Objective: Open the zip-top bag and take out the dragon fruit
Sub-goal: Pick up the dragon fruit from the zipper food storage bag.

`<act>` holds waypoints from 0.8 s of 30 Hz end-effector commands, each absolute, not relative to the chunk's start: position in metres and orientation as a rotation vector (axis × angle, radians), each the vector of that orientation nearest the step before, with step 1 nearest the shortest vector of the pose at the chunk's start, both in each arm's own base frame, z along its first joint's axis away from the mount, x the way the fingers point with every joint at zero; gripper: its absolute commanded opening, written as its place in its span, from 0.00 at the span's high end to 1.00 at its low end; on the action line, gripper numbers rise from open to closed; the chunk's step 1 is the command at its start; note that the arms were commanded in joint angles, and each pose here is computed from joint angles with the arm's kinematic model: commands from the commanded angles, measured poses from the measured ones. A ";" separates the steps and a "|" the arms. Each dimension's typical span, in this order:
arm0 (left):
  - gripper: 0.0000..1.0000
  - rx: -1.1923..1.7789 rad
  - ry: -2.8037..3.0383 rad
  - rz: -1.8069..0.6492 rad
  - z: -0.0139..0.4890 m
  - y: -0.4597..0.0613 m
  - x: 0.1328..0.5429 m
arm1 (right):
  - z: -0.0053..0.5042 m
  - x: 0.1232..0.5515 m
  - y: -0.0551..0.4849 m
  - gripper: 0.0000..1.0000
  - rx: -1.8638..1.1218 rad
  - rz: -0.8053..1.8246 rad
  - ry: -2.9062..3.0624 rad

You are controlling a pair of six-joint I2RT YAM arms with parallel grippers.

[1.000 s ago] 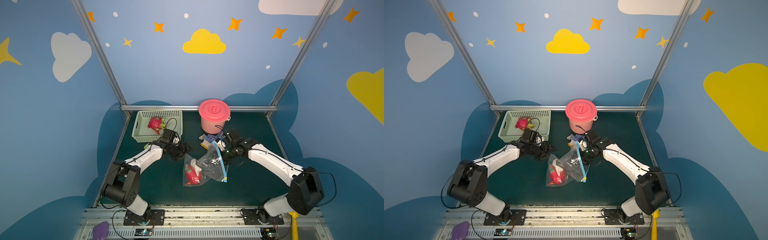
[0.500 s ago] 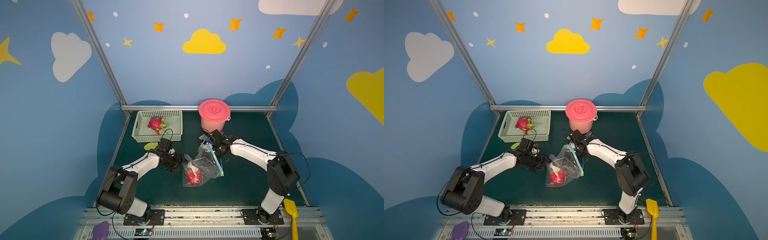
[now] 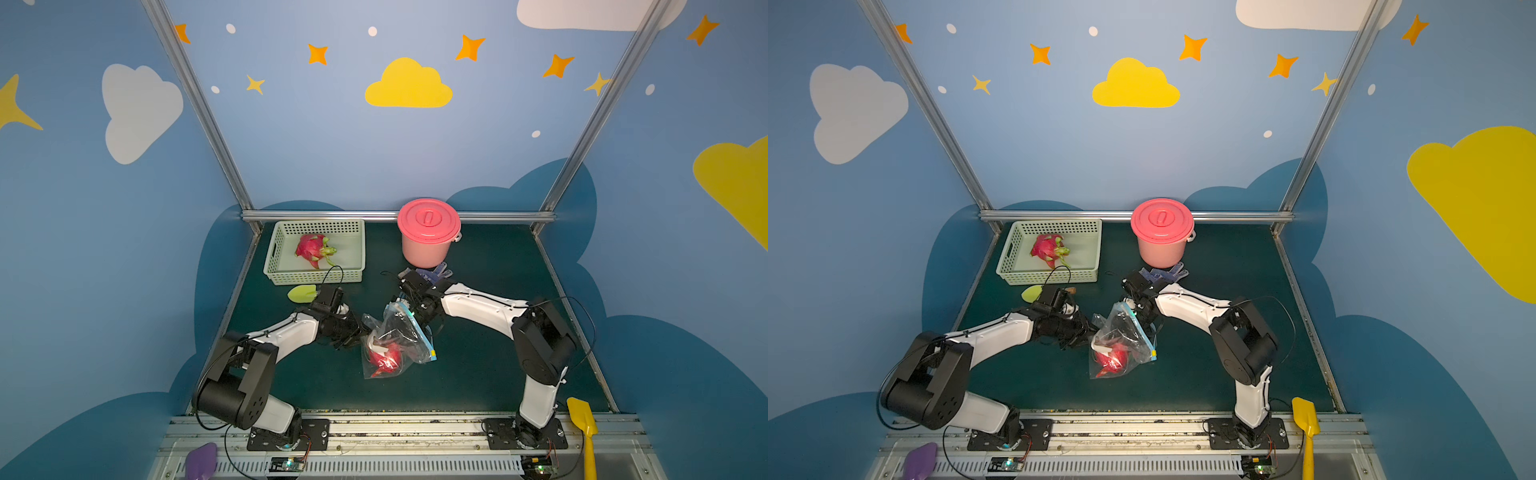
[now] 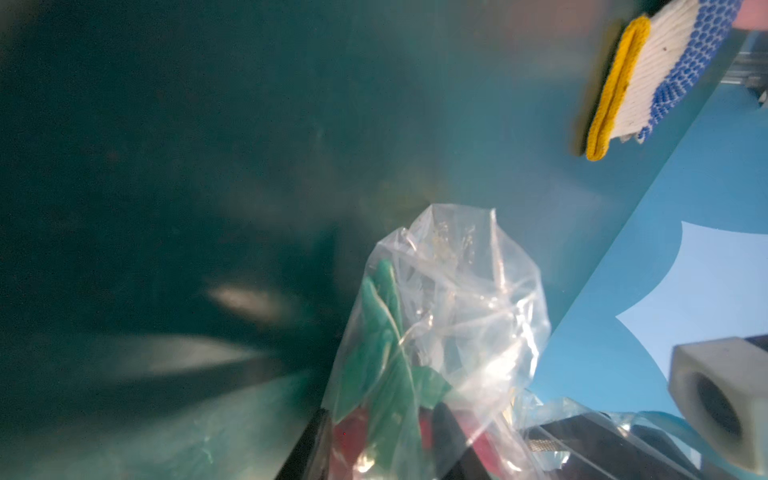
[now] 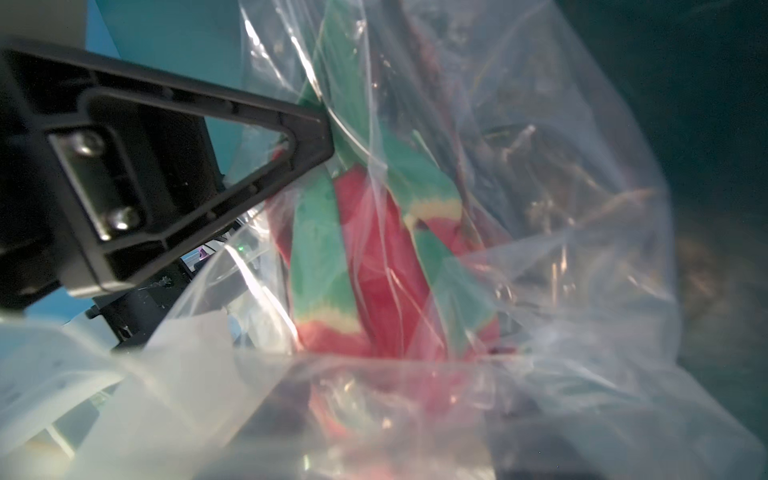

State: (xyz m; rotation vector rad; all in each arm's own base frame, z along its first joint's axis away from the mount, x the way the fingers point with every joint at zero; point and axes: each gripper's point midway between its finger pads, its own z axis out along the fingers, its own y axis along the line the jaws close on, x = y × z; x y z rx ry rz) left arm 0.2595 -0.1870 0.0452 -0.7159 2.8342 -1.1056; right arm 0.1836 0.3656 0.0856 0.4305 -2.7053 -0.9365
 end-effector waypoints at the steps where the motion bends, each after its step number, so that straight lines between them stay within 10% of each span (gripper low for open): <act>1: 0.70 -0.731 2.847 -1.129 0.038 -0.190 0.255 | 0.083 0.171 0.381 0.33 0.479 -0.948 -2.642; 16: 0.93 -0.814 2.860 -1.093 0.021 -0.184 0.244 | 0.043 0.160 0.404 0.24 0.521 -0.712 -2.692; 24: 0.69 -0.903 2.854 -0.791 0.040 -0.133 0.229 | 0.031 0.158 0.407 0.16 0.636 -0.483 -2.789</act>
